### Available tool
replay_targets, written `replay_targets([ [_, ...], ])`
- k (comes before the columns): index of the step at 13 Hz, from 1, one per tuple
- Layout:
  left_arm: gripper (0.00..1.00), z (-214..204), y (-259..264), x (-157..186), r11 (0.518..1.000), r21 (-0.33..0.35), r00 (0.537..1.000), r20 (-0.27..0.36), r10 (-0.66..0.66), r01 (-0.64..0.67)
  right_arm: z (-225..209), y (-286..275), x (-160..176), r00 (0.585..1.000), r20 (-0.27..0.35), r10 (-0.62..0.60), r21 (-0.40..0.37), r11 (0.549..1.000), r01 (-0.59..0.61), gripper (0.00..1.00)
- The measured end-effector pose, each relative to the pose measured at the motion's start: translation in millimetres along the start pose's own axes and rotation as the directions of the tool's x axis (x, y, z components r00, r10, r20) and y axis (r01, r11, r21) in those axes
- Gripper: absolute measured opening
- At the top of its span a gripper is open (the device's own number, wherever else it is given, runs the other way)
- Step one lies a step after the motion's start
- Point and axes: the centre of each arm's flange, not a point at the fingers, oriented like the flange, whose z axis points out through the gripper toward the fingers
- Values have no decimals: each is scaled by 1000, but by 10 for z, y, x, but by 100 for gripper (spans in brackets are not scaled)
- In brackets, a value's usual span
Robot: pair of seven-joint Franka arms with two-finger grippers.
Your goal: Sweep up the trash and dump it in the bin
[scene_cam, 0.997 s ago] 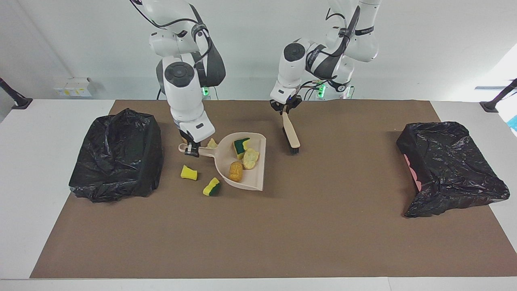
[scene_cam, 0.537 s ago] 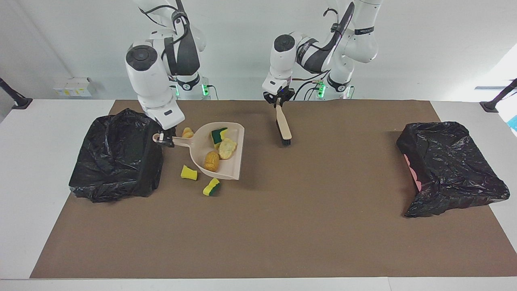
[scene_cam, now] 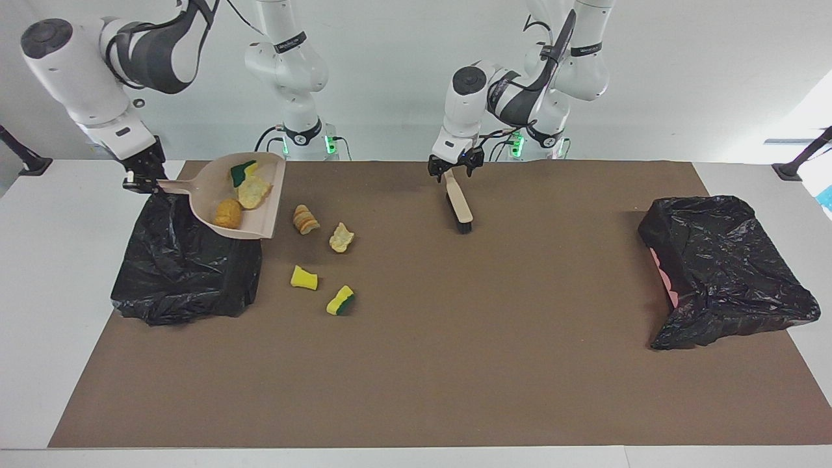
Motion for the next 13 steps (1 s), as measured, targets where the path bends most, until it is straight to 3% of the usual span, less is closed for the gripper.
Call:
replay_targets([
  [3, 100, -234, -182, 453, 999, 4, 998, -50, -44, 44, -46, -183, -418, 1000, 29, -5, -42, 999, 6, 31],
  [5, 100, -390, -356, 850, 999, -8, 996, -71, -46, 45, -89, -205, -526, 995, 95, -13, -45, 999, 17, 31],
  [10, 100, -668, -1008, 1984, 999, -39, 994, -110, 4, -8, -150, -132, -560, 963, 269, -35, -28, 999, 44, 31],
  [13, 100, -981, -1500, 2461, 995, -49, 984, -159, 83, -92, -134, 10, -356, 926, 376, -19, -3, 1000, 22, 31],
])
